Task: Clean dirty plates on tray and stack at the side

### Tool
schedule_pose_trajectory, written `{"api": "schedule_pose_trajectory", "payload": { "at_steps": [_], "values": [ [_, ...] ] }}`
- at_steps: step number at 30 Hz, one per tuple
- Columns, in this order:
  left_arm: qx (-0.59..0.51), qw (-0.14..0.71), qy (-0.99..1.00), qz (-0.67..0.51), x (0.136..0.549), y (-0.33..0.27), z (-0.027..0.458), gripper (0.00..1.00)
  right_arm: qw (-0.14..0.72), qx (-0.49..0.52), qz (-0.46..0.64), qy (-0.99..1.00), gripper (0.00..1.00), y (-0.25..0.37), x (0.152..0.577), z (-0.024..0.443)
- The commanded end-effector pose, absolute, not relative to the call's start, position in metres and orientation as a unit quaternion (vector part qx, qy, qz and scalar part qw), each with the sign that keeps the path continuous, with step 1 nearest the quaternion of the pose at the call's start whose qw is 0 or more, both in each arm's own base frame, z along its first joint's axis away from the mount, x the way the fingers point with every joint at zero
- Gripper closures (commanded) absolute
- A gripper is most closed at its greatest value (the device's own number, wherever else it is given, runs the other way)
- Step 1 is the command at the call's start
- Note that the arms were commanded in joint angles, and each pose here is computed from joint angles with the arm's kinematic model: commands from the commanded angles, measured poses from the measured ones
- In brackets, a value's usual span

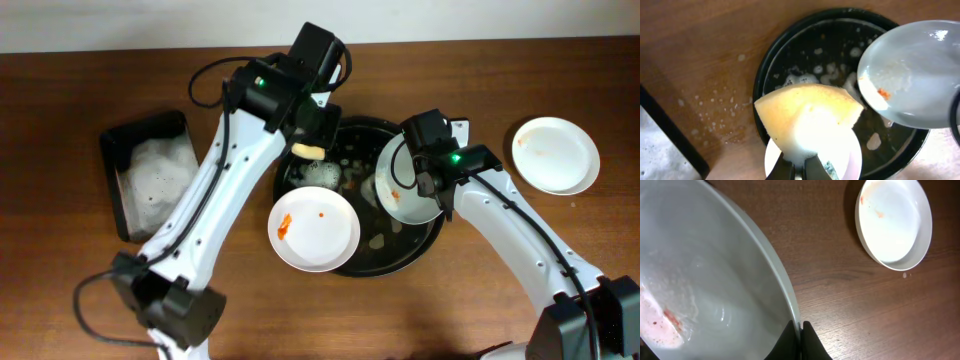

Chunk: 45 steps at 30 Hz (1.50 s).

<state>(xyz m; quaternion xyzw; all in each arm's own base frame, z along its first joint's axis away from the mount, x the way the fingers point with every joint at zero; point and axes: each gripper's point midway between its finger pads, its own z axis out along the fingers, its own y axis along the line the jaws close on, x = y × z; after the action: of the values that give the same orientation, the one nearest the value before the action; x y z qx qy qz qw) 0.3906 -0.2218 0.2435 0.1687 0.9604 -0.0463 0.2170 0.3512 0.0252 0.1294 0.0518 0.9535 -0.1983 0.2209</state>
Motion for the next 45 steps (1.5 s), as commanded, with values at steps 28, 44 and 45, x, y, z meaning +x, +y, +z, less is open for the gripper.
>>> {"api": "schedule_pose_trajectory", "payload": {
  "at_steps": [28, 44, 45],
  "values": [
    [-0.018, 0.149, 0.894, -0.422, 0.367, -0.367, 0.037, 1.0, 0.253, 0.18, -0.125, 0.942, 0.96, 0.054, 0.346, 0.14],
    [0.026, 0.202, 0.901, -0.384, 0.387, -0.362, 0.046, 1.0, 0.258, 0.148, -0.201, 0.934, 0.96, 0.032, 0.341, 0.148],
    [0.032, 0.209, 0.893, -0.398, 0.392, -0.366, 0.06, 1.0, 0.257, 0.144, -0.201, 0.934, 0.96, 0.032, 0.341, 0.148]
  ]
}}
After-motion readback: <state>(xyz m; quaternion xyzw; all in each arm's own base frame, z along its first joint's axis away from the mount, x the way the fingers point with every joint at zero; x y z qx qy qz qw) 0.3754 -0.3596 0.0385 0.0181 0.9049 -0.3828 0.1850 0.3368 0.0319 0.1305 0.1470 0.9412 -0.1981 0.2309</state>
